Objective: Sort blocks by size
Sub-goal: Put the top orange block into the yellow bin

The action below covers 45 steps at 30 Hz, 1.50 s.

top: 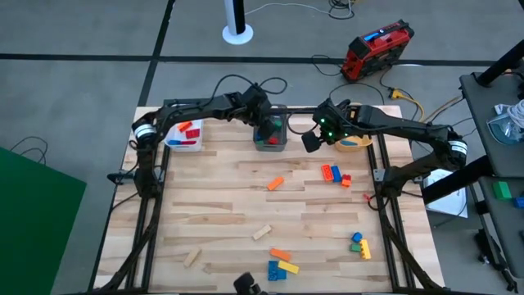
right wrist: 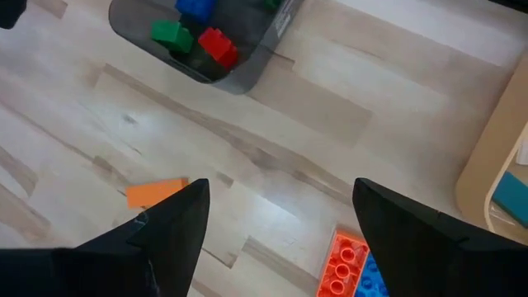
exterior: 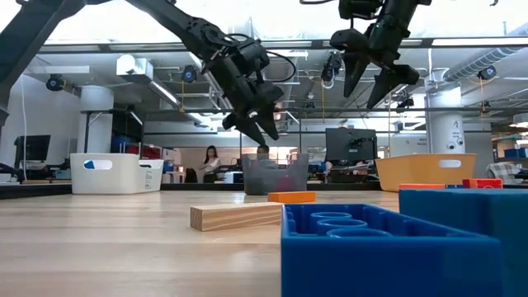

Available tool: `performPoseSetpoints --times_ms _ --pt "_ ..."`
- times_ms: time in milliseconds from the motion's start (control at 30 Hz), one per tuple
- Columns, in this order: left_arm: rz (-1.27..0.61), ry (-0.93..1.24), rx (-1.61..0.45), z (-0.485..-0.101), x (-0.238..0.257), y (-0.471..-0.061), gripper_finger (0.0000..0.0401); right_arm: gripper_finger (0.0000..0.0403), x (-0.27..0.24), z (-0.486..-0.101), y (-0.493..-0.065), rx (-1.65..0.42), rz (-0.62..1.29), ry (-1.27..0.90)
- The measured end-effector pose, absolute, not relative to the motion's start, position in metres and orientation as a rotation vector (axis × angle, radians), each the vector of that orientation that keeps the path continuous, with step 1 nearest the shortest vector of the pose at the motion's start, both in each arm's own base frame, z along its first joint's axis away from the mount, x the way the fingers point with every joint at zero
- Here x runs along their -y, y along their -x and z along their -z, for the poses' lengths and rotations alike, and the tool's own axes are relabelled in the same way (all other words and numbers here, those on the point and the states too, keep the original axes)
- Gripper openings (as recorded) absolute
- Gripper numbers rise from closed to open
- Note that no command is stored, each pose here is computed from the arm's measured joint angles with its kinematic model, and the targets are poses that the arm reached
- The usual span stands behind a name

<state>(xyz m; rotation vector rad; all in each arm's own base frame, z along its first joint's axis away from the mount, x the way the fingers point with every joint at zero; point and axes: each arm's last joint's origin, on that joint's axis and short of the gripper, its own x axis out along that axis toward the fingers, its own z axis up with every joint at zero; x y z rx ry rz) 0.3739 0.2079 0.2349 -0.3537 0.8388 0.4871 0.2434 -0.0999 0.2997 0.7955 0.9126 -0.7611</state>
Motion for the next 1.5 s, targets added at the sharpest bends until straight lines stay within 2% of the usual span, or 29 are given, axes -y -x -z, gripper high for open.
performPoseSetpoints --times_ms 333,467,667,833,1133,1300,1500 --pt "-0.435 0.340 -0.900 -0.274 -0.173 -0.355 0.0232 0.0292 0.096 -0.301 -0.248 -0.912 0.692 -0.711" --pt "-0.414 0.339 -0.949 -0.294 -0.154 -0.339 0.0231 0.0280 0.087 -0.304 -0.257 -0.877 0.606 -0.640" --pt "-0.404 0.347 -0.919 -0.321 -0.127 -0.316 0.0231 0.0259 0.068 -0.304 -0.278 -0.828 0.416 -0.580" --pt "-0.456 0.315 -0.880 -0.344 -0.108 -0.297 0.0231 0.0250 0.050 -0.287 -0.296 -0.908 0.283 -0.525" --pt "-0.478 0.310 -0.836 -0.370 -0.087 -0.270 0.0231 0.0243 0.028 -0.259 -0.317 -1.025 0.204 -0.454" --pt "-0.468 0.308 -0.825 -0.376 -0.081 -0.262 0.0231 0.0231 0.015 -0.238 -0.328 -1.098 0.091 -0.295" --pt "-0.456 0.308 -0.843 -0.378 -0.075 -0.258 0.0231 0.0245 0.012 -0.211 -0.345 -1.131 -0.049 -0.042"
